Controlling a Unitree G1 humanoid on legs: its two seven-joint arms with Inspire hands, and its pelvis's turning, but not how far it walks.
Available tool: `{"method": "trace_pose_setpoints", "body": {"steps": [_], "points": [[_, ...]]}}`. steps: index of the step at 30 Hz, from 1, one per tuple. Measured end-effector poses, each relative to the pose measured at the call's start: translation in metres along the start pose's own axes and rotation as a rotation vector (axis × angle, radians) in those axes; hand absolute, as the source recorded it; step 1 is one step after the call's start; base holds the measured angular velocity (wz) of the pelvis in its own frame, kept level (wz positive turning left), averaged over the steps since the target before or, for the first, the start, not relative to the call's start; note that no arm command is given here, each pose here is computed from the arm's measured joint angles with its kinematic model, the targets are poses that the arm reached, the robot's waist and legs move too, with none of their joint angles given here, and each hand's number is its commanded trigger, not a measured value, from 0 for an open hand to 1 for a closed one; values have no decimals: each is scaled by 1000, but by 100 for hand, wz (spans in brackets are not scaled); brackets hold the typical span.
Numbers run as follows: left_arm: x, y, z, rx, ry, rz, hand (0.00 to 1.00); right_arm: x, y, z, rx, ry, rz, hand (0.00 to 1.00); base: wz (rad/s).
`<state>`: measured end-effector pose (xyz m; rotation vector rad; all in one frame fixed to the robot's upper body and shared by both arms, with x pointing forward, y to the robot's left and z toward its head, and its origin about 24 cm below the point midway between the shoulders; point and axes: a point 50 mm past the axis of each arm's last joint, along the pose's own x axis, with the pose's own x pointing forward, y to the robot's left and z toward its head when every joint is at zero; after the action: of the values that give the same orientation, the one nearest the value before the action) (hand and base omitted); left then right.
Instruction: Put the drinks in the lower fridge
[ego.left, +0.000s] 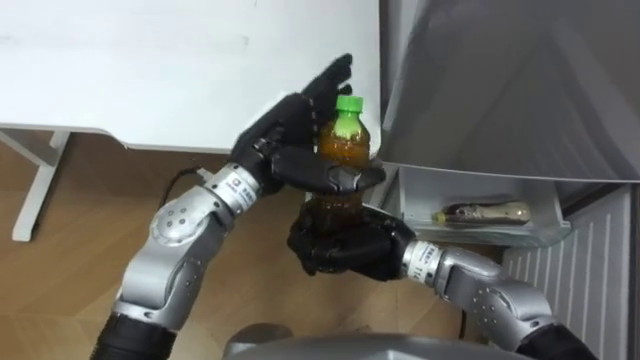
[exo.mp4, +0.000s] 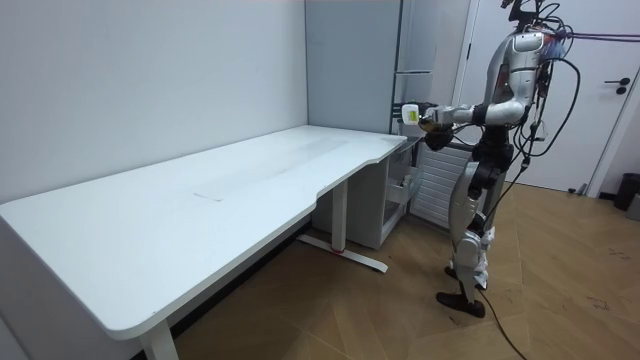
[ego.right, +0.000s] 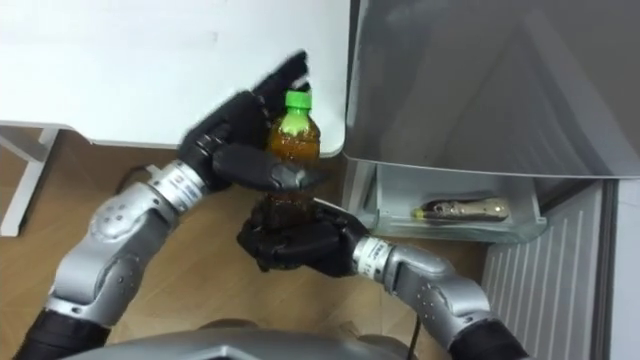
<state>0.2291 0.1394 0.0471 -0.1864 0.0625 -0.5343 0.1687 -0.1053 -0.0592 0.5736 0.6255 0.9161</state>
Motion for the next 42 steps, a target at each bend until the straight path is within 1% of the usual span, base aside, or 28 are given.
{"method": "trace_pose_setpoints", "body": {"steps": [2, 3, 5, 7, 10, 12, 15, 17, 20, 22, 23, 24, 27, 29, 31, 32, 33, 34, 35, 37, 38, 39, 41, 42], "points": [[-4, 7, 22, 44, -91, 55, 0, -6, -2, -2, 19, -18, -9, 100, 2], [-5, 8, 27, 56, -116, 68, 0, -7, -2, -4, 24, -20, -15, 100, 0], [-9, 14, 44, 93, -208, 128, 0, -12, -4, -9, 43, -24, -36, 100, -7], [-13, 20, 51, 109, -248, 180, 0, -16, -5, -11, 51, -27, -52, 100, -8], [-17, 28, 55, 112, -264, 263, 0, -21, -8, -11, 51, -29, -72, 100, -2], [-20, 33, 57, 135, -265, 314, 0, -25, -10, -13, 63, -36, -91, 100, 0], [-27, 43, 65, 185, -291, 433, 0, -31, -12, -17, 87, -57, -121, 100, -2], [-37, 55, 72, 208, -325, 550, 0, -38, -14, -21, 108, -71, -148, 100, -10], [-49, 68, 79, 216, -355, 668, 0, -46, -15, -29, 128, -68, -183, 100, -1], [-61, 79, 83, 231, -380, 778, 0, -53, -16, -34, 129, -57, -213, 100, 0], [-65, 84, 83, 228, -381, 821, 0, -55, -16, -35, 136, -59, -222, 100, 0], [-66, 85, 82, 225, -380, 837, 0, -56, -17, -36, 138, -62, -227, 100, 0], [-75, 96, 73, 210, -349, 941, 0, -63, -20, -41, 170, -81, -270, 100, 0], [-90, 106, 64, 199, -310, 1047, 0, -71, -24, -50, 201, -81, -325, 100, 3], [-100, 113, 61, 191, -299, 1124, 0, -80, -28, -55, 220, -77, -370, 100, 2], [-107, 118, 55, 179, -282, 1173, 0, -86, -31, -60, 240, -71, -405, 100, 0], [-111, 120, 50, 169, -267, 1195, 0, -89, -32, -63, 250, -68, -424, 100, 0], [-120, 123, 37, 152, -210, 1243, 0, -96, -33, -67, 265, -64, -463, 100, -5], [-124, 124, 29, 132, -182, 1265, 0, -99, -33, -69, 271, -63, -479, 100, -7], [-141, 128, 1, 76, -65, 1343, 0, -107, -33, -78, 302, -54, -528, 100, -5], [-144, 128, -6, 63, -34, 1359, 0, -108, -33, -82, 312, -48, -538, 100, 0], [-151, 129, -21, 22, 23, 1391, 0, -112, -34, -88, 335, -32, -563, 100, 0], [-163, 125, -45, -51, 110, 1448, 0, -117, -35, -97, 366, -10, -600, 100, 0], [-167, 123, -50, -65, 130, 1464, 0, -118, -34, -98, 372, -9, -608, 100, 0]]}}
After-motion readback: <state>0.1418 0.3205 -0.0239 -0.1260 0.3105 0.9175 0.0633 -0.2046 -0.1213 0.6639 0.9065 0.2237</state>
